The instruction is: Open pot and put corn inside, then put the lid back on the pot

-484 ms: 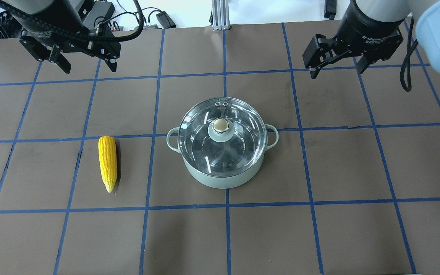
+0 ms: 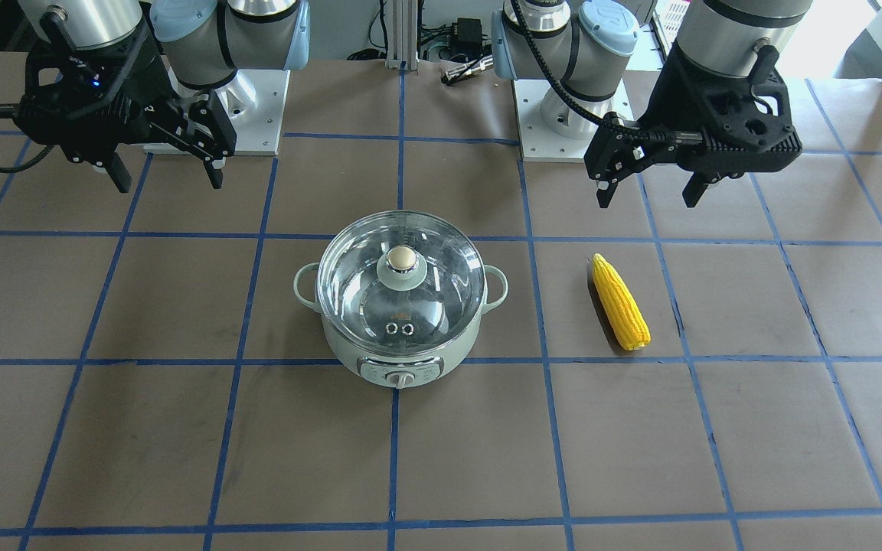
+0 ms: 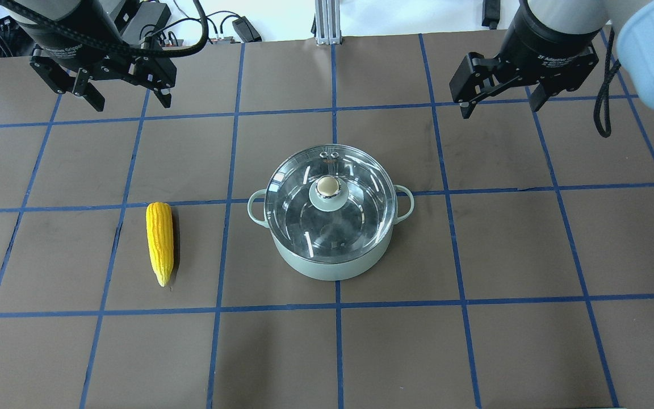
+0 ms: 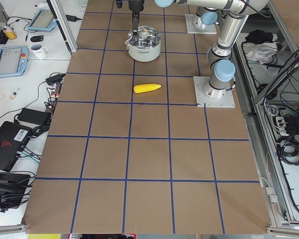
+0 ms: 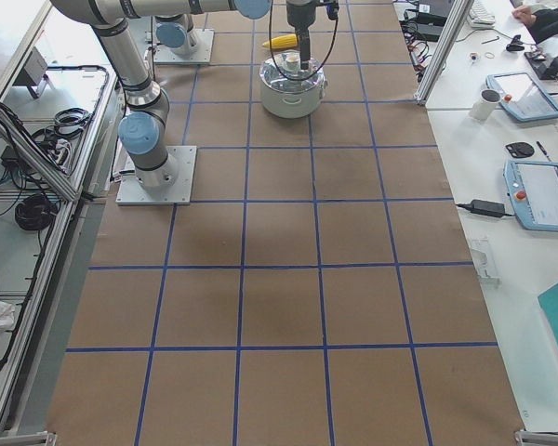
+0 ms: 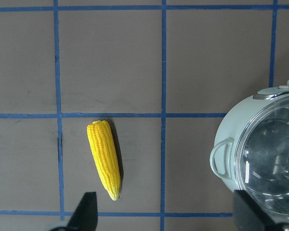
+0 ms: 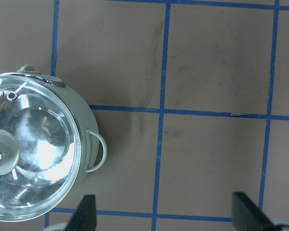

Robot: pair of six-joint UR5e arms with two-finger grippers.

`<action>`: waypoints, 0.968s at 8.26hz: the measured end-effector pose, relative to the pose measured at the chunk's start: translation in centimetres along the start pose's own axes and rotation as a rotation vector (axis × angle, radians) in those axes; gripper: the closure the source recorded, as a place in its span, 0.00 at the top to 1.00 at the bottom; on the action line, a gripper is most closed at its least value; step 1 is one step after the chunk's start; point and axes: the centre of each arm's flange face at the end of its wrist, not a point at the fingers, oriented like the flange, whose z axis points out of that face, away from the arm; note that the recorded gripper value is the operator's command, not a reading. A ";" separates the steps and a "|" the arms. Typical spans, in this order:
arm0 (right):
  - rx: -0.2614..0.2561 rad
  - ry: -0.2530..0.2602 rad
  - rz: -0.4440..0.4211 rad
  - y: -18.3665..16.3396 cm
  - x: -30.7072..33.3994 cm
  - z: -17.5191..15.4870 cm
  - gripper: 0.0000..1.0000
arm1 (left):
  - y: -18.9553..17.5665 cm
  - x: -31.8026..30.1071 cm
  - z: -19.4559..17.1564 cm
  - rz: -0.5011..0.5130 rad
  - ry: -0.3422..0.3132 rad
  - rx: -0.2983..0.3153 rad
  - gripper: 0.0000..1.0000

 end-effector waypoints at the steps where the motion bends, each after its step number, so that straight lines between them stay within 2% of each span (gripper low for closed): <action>1: 0.001 0.002 0.000 0.0 0.0 0.0 1.00 | -0.1 0.0 0.3 -0.001 -0.001 -0.007 1.00; 2: -0.003 0.008 0.002 -0.1 -0.1 0.1 1.00 | -0.1 0.0 0.2 -0.001 -0.005 -0.006 1.00; 4: -0.029 0.009 0.071 -1.4 -2.8 2.3 1.00 | -0.2 -0.1 0.1 -0.004 -0.007 -0.001 1.00; 6: -0.019 -0.002 0.120 -1.9 -12.2 6.2 1.00 | -0.3 -0.1 0.5 -0.007 -0.007 -0.005 1.00; 8: -0.015 -0.023 0.148 -2.1 -19.7 11.5 1.00 | -0.6 -0.1 1.2 -0.014 -0.007 -0.019 1.00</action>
